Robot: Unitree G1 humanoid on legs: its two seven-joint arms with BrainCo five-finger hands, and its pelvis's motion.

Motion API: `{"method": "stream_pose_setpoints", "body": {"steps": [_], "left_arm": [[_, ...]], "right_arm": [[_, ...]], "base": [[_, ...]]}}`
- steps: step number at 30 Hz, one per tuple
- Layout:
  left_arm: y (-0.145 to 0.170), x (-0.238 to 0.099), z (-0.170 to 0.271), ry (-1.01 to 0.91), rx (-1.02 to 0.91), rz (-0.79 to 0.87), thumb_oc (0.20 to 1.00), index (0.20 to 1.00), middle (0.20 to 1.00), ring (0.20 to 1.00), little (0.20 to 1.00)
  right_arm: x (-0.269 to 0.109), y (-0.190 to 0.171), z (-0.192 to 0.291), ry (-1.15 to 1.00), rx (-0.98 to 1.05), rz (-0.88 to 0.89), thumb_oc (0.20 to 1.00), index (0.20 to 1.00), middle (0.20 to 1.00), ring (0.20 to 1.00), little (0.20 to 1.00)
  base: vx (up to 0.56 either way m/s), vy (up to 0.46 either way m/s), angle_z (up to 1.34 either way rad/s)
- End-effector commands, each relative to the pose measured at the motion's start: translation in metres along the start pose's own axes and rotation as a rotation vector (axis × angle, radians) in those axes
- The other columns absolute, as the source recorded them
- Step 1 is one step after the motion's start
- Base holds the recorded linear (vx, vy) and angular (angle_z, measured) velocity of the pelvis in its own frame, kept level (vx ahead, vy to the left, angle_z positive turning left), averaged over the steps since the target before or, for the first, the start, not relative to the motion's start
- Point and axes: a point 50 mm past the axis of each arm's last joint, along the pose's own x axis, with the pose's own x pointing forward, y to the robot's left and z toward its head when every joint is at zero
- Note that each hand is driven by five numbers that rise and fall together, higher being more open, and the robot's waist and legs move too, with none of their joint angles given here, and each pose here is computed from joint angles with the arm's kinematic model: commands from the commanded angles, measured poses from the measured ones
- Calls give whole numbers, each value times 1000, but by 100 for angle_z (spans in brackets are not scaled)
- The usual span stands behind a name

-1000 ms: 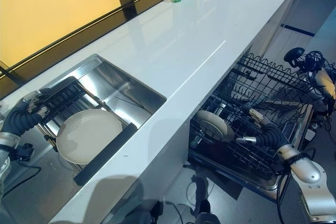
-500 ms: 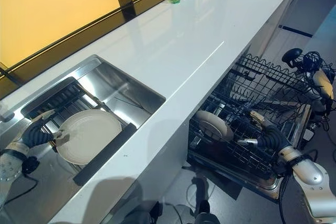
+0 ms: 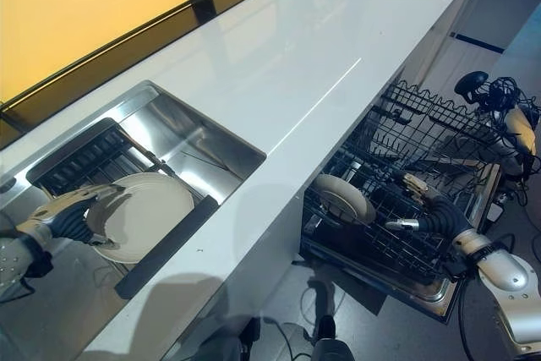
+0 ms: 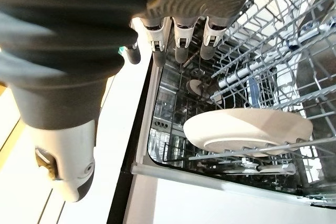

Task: Pick up plates and place into dishwasher.

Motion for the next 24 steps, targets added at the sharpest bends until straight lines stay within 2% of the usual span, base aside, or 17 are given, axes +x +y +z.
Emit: {"method": "stream_pose_setpoints", "body": {"steps": [1, 2, 5, 7, 9, 12, 17, 20, 24], "left_arm": [[28, 1, -3, -1, -36, 95, 1000, 1000, 1000, 1000, 1000], [29, 2, -3, -4, -47, 99, 1000, 1000, 1000, 1000, 1000], [25, 7, -2, -2, -233, 113, 1000, 1000, 1000, 1000, 1000], [23, 8, -3, 1, -263, 109, 1000, 1000, 1000, 1000, 1000], [-4, 17, -10, 64, -590, 79, 1000, 1000, 1000, 1000, 1000], [-21, 20, -29, 225, -716, 179, 1000, 1000, 1000, 1000, 1000], [-29, 18, -54, 417, -816, 388, 1000, 1000, 1000, 1000, 1000], [-36, 21, -57, 471, -893, 440, 1000, 1000, 1000, 1000, 1000], [-44, 21, -59, 516, -896, 457, 1000, 1000, 1000, 1000, 1000]], "right_arm": [[12, -14, 27, -107, -76, -12, 1000, 1000, 1000, 1000, 1000], [12, -14, 27, -108, -77, -11, 1000, 1000, 1000, 1000, 1000], [12, -12, 27, -113, -71, -11, 1000, 1000, 1000, 1000, 1000], [12, -11, 27, -113, -70, -12, 1000, 1000, 1000, 1000, 1000], [16, -5, 21, -104, -68, -15, 1000, 1000, 1000, 1000, 1000], [22, 0, 19, -99, -68, -18, 1000, 1000, 1000, 1000, 1000], [24, 6, 16, -96, -60, -18, 1000, 1000, 1000, 1000, 1000], [26, 10, 16, -102, -54, -18, 1000, 1000, 1000, 1000, 1000], [31, 12, 18, -110, -57, -24, 1000, 1000, 1000, 1000, 1000]], "base": [[-33, 13, 2], [-32, 17, 3], [0, 0, 0], [0, 0, 0], [0, 17, 1], [5, 11, 1], [0, 0, 0], [-18, -6, -3], [-43, 4, -1]]}}
